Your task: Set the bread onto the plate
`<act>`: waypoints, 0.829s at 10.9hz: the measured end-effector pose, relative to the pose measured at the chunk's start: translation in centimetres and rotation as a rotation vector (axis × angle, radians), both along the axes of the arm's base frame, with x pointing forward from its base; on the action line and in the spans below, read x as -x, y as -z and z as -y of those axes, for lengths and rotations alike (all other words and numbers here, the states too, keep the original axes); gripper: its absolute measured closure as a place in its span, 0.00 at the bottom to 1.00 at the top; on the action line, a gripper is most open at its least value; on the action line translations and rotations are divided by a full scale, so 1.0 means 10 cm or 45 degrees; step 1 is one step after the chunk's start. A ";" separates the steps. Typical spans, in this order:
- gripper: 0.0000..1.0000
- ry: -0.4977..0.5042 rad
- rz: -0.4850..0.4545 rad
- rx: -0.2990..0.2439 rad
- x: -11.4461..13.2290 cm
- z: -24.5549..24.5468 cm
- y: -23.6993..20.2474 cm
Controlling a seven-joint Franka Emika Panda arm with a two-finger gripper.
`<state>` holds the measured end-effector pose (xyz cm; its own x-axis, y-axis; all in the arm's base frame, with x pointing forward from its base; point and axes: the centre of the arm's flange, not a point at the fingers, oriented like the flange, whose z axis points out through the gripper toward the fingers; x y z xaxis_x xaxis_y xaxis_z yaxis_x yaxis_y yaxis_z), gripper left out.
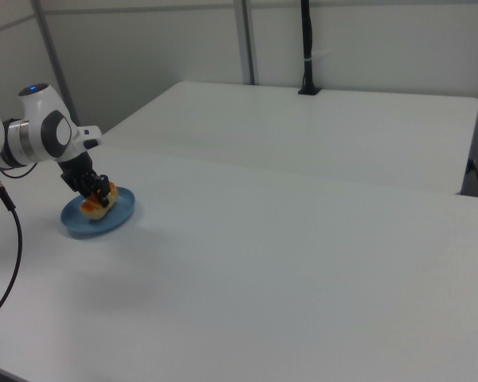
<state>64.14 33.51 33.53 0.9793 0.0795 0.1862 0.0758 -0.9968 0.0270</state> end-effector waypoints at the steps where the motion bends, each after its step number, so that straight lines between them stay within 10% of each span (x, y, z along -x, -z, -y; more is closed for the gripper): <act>1: 0.41 0.000 0.000 0.000 0.00 0.00 0.00; 4: 0.00 0.000 -0.003 0.001 0.00 0.00 0.02; 9: 0.00 0.054 0.052 -0.012 -0.12 0.24 -0.59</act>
